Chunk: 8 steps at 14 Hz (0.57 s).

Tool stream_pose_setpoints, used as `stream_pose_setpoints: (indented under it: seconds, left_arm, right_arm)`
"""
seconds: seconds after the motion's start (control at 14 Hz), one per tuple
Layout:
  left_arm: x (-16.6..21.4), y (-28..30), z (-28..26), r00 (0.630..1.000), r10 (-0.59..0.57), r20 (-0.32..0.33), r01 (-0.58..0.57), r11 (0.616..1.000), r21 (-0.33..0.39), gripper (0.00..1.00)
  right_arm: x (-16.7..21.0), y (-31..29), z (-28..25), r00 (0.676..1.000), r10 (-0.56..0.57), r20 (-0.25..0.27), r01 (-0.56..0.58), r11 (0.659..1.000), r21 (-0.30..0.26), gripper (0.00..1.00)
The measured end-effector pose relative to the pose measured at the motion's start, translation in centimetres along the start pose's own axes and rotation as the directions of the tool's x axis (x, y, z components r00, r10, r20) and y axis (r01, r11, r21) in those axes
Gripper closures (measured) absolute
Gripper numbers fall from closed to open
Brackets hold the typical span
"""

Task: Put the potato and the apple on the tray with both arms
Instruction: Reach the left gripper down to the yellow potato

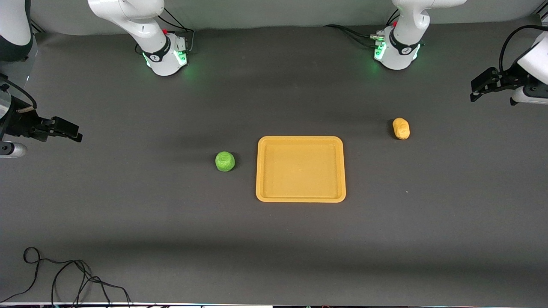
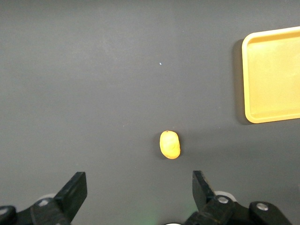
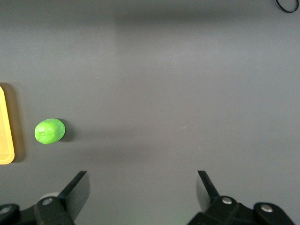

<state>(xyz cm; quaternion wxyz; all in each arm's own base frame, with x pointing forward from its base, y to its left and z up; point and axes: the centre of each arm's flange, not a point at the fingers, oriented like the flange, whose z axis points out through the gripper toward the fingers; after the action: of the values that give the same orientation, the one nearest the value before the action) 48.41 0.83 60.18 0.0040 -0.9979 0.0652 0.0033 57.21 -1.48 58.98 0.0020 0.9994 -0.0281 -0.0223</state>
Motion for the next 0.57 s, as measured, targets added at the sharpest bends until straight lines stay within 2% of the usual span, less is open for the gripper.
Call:
stream_pose_setpoints:
  seconds: [0.36, 0.57]
  left_arm:
    - [0.0, 0.2, 0.2, 1.000, 0.001, 0.005, -0.001, 1.000, 0.002, 0.00]
    - [-0.1, 0.5, 3.9, 0.999, 0.007, 0.045, -0.007, 1.000, -0.002, 0.00]
  right_arm:
    - [0.0, 0.0, 0.0, 1.000, 0.000, 0.000, 0.000, 1.000, 0.000, 0.00]
    - [0.0, -0.2, 0.0, 1.000, -0.005, 0.000, 0.005, 1.000, 0.000, 0.00]
